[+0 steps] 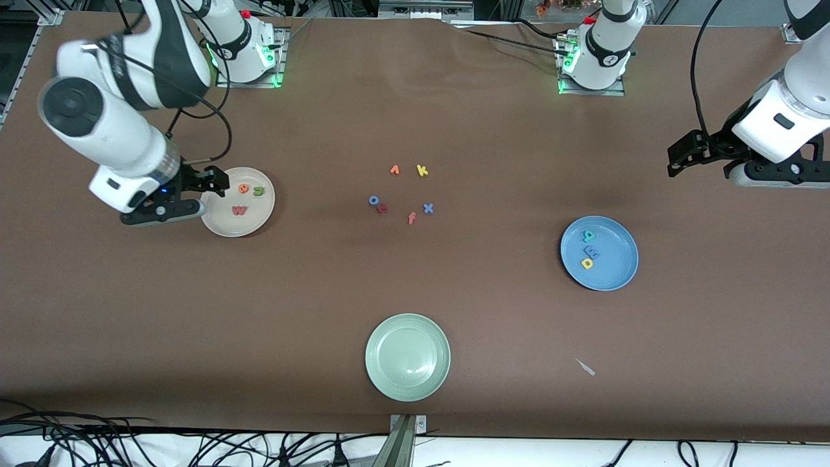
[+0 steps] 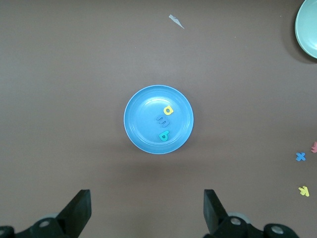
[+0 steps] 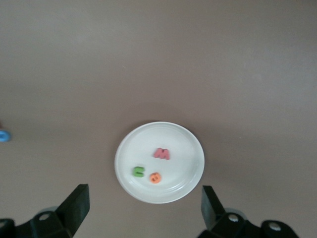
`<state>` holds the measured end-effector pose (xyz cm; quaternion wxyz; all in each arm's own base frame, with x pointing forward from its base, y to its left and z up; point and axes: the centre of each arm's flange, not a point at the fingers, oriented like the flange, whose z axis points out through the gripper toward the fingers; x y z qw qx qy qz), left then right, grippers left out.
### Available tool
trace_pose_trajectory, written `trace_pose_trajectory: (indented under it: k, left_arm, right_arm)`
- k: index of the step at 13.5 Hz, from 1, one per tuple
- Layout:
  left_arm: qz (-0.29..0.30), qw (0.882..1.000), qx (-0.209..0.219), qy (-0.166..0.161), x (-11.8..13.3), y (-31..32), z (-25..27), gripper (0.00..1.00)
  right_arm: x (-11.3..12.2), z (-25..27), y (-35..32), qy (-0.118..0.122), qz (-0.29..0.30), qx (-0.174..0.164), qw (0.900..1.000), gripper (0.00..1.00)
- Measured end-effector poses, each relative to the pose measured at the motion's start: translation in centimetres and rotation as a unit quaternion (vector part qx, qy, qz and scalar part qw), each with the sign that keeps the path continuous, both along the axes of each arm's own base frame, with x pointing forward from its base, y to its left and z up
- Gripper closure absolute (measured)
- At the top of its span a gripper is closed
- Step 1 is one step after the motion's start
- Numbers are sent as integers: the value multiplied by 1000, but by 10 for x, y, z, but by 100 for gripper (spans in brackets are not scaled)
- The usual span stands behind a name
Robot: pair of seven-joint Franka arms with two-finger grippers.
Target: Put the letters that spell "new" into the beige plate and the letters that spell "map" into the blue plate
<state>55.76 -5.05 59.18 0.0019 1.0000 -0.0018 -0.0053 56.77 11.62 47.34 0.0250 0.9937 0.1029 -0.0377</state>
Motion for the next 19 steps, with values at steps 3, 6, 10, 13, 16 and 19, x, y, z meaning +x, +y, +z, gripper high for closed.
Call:
trace_pose_trajectory:
  k: [3, 6, 10, 13, 16, 19]
  left_arm:
    - [0, 1000, 0, 0, 0, 0, 0, 0]
    - [0, 1000, 0, 0, 0, 0, 0, 0]
    - [0, 1000, 0, 0, 0, 0, 0, 0]
    - [0, 1000, 0, 0, 0, 0, 0, 0]
    - [0, 1000, 0, 0, 0, 0, 0, 0]
    - [0, 1000, 0, 0, 0, 0, 0, 0]
  right_arm:
    - [6, 42, -1, -10, -8, 11, 1000, 0]
    - [8, 62, -15, -3, -20, 8, 1000, 0]
    - [4, 89, -17, 6, -22, 6, 1000, 0]
    - [6, 93, -25, 3, -30, 9, 1000, 0]
    - [9, 95, -40, 2, -39, 18, 999, 0]
    - [7, 104, -46, -2, -41, 26, 999, 0]
